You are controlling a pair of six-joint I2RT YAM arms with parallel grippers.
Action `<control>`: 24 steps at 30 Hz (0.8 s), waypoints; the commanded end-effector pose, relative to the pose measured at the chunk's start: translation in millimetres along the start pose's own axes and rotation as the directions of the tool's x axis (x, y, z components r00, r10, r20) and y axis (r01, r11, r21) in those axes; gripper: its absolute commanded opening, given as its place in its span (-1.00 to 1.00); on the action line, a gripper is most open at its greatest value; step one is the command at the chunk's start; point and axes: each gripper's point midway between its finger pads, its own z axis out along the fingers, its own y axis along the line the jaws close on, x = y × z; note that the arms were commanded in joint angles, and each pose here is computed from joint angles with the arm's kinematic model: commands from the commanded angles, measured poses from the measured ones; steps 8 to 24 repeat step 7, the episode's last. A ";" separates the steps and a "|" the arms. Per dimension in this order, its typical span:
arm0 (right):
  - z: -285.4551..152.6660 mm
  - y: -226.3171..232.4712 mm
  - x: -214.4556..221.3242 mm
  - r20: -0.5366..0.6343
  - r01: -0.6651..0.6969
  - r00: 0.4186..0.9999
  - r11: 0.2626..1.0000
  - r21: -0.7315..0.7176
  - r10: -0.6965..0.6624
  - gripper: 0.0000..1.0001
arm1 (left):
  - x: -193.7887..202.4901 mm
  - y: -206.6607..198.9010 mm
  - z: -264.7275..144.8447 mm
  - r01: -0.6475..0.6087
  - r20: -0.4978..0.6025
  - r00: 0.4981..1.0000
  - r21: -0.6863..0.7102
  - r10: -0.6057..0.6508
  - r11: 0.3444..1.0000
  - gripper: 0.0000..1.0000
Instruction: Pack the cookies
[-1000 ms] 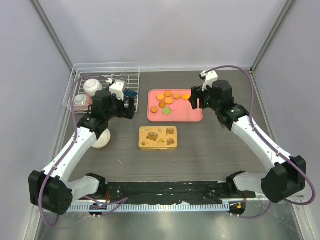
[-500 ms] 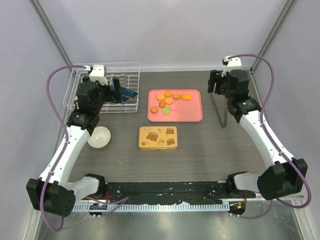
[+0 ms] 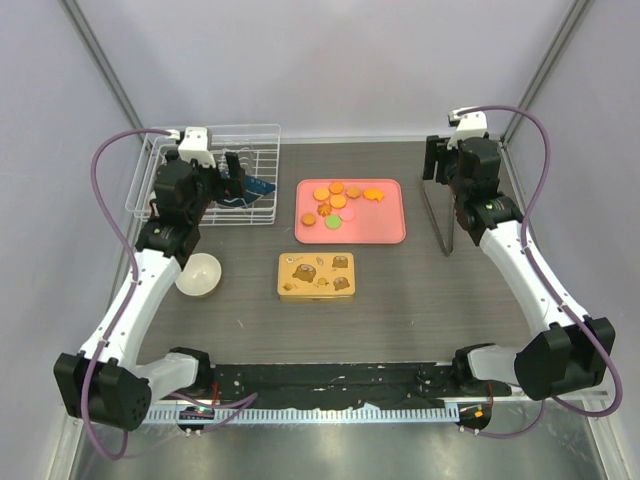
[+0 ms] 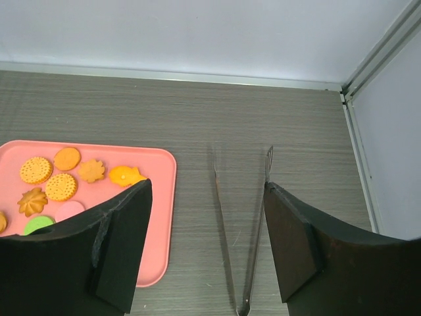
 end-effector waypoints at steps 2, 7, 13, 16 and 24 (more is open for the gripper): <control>-10.8 -9.9 -51.2 0.144 -0.011 0.990 0.999 0.035 0.006 0.44 | -27.8 -3.1 -0.9 0.012 0.091 0.996 0.014 -0.014 1.000 0.99; -14.6 -7.8 -55.9 0.160 -0.014 0.987 1.000 0.020 0.010 0.44 | -28.8 -2.7 -0.2 0.013 0.093 0.996 0.011 -0.014 1.000 1.00; -14.6 -7.8 -55.9 0.160 -0.014 0.987 1.000 0.020 0.010 0.44 | -28.8 -2.7 -0.2 0.013 0.093 0.996 0.011 -0.014 1.000 1.00; -14.6 -7.8 -55.9 0.160 -0.014 0.987 1.000 0.020 0.010 0.44 | -28.8 -2.7 -0.2 0.013 0.093 0.996 0.011 -0.014 1.000 1.00; -14.6 -7.8 -55.9 0.160 -0.014 0.987 1.000 0.020 0.010 0.44 | -28.8 -2.7 -0.2 0.013 0.093 0.996 0.011 -0.014 1.000 1.00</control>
